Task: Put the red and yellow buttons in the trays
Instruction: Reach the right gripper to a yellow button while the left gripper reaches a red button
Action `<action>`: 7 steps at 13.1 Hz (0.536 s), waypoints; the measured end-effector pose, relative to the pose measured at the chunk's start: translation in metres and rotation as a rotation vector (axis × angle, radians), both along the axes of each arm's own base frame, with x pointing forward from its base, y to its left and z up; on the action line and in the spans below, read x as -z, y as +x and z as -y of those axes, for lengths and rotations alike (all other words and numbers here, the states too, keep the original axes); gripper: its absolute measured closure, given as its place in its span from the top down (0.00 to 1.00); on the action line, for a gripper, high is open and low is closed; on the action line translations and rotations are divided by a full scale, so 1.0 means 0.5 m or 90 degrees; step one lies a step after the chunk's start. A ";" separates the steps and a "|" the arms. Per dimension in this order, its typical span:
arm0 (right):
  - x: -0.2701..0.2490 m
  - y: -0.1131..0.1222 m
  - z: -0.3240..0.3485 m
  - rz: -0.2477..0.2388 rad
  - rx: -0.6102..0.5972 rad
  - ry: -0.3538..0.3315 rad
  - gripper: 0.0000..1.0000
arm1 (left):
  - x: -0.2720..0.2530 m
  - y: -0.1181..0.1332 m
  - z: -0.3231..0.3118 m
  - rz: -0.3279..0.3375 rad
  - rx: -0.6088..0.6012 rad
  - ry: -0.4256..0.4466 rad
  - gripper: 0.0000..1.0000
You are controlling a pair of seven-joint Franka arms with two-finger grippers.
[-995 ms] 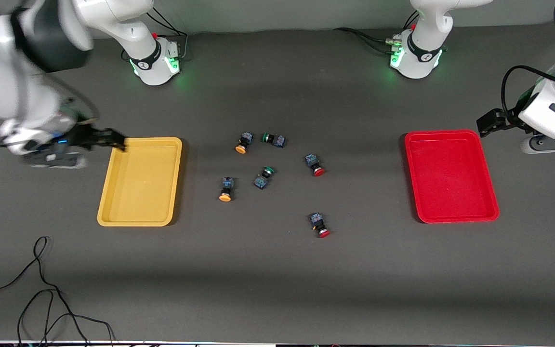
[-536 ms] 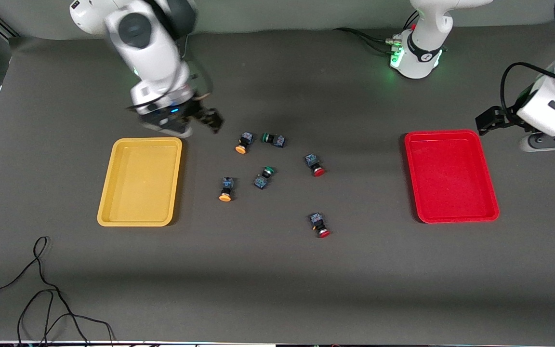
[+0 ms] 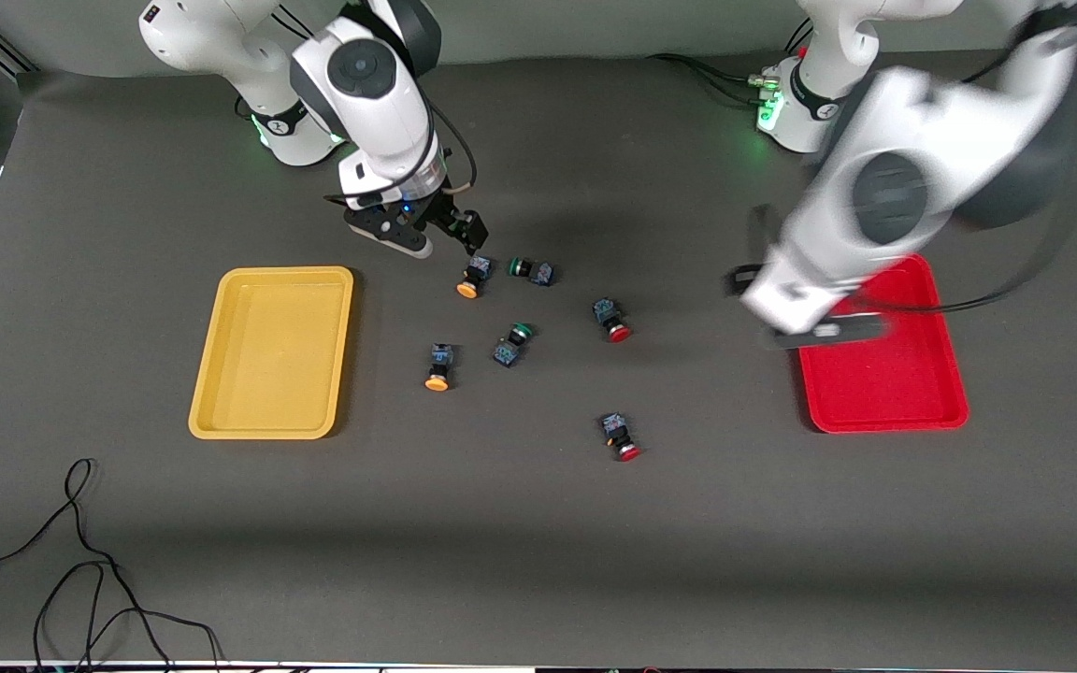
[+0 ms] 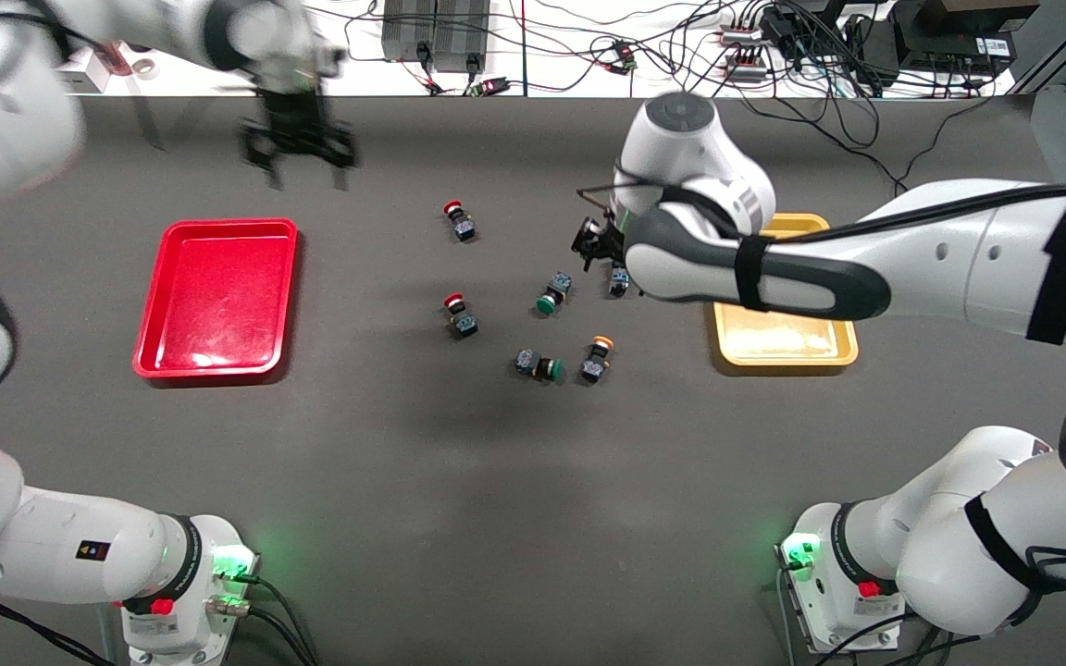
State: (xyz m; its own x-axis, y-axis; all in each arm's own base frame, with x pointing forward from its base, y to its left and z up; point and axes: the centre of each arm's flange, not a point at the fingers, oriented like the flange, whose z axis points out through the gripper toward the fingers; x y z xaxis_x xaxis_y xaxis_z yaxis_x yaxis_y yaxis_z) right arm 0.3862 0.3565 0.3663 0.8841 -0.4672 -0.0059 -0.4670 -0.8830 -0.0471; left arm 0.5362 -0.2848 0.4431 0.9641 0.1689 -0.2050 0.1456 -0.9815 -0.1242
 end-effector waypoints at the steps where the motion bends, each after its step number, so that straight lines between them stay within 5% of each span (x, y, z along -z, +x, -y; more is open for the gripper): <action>1: 0.047 -0.016 0.009 0.003 -0.002 0.001 1.00 | 0.050 -0.013 0.078 0.000 -0.031 -0.004 1.00; 7: 0.285 -0.067 0.013 0.010 -0.024 -0.019 1.00 | 0.273 -0.068 0.285 -0.028 -0.084 -0.023 1.00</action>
